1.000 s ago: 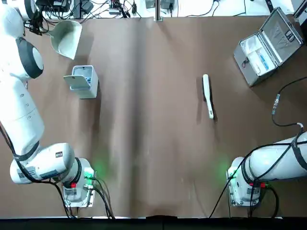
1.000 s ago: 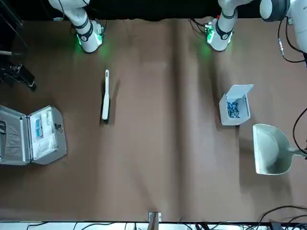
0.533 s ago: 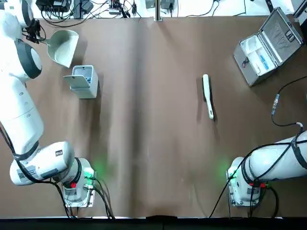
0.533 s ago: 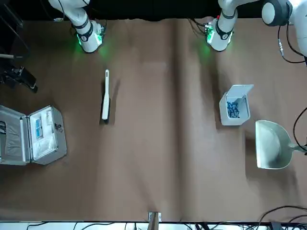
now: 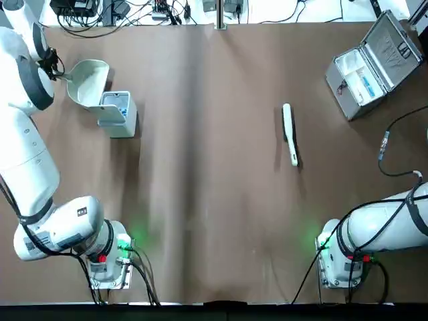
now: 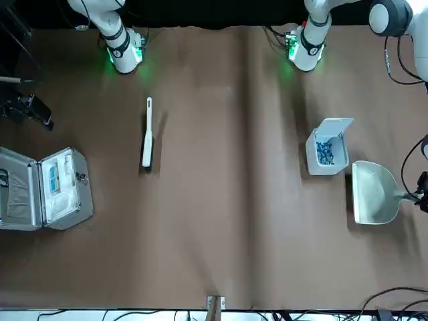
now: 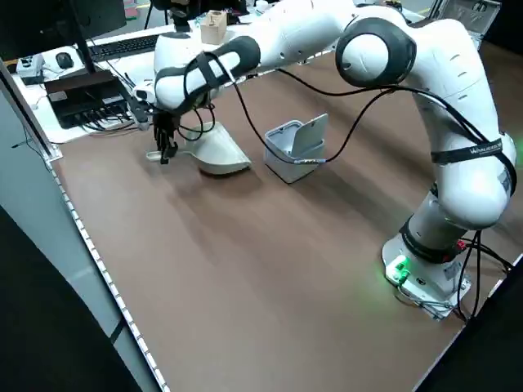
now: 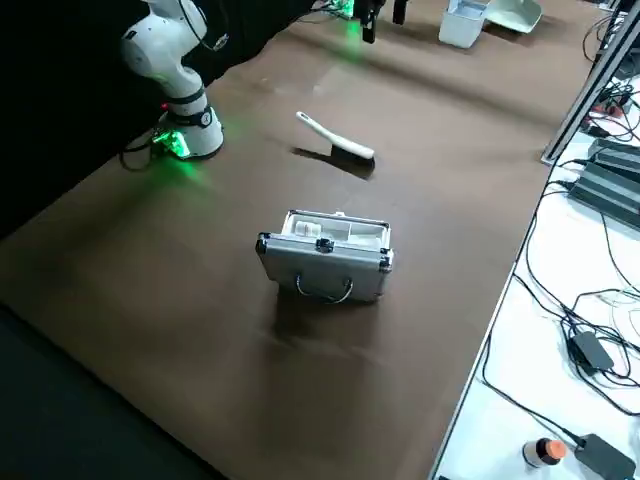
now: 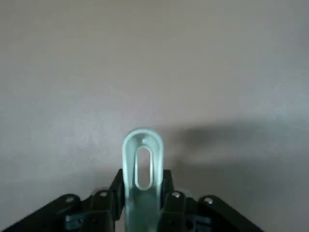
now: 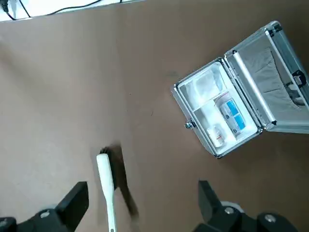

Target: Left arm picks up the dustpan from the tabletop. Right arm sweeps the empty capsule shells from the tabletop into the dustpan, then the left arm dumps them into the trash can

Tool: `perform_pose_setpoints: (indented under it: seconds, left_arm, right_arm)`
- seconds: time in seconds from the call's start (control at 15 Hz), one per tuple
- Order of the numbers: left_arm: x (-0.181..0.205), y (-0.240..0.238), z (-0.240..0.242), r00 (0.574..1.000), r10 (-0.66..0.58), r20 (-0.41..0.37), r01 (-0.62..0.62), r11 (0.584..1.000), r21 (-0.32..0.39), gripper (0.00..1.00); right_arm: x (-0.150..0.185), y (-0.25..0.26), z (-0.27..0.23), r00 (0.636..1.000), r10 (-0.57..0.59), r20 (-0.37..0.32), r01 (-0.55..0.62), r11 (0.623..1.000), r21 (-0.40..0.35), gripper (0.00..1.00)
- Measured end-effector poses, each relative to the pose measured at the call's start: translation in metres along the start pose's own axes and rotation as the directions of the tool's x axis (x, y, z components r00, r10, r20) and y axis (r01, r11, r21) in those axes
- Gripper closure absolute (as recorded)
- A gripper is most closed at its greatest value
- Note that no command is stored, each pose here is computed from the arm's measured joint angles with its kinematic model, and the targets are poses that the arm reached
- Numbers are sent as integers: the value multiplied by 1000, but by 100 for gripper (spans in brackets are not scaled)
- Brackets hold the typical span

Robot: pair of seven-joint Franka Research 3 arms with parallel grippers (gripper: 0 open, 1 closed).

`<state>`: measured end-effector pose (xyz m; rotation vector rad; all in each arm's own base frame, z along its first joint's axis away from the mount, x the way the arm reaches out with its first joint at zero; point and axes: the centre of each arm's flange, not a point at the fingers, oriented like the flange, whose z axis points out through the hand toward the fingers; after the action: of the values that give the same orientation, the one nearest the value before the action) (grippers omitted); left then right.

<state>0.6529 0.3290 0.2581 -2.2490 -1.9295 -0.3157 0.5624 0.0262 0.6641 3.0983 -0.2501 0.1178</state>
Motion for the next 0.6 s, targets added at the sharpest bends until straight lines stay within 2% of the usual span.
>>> perform_pose_setpoints:
  seconds: [0.2, 0.27, 0.6]
  left_arm:
    - [7, -12, 8, 1000, -18, -21, 18, 999, -30, 67]
    - [11, -18, 9, 999, -30, -35, 28, 998, -50, 67]
    - [11, -31, 7, 999, -42, -30, 40, 998, -44, 67]
  right_arm:
    - [0, 0, 0, 1000, 1, 3, -1, 1000, 9, 0]
    - [0, -3, 1, 1000, 1, 11, -2, 999, 39, 0]
    - [1, -5, 4, 1000, 2, 20, -3, 998, 59, 0]
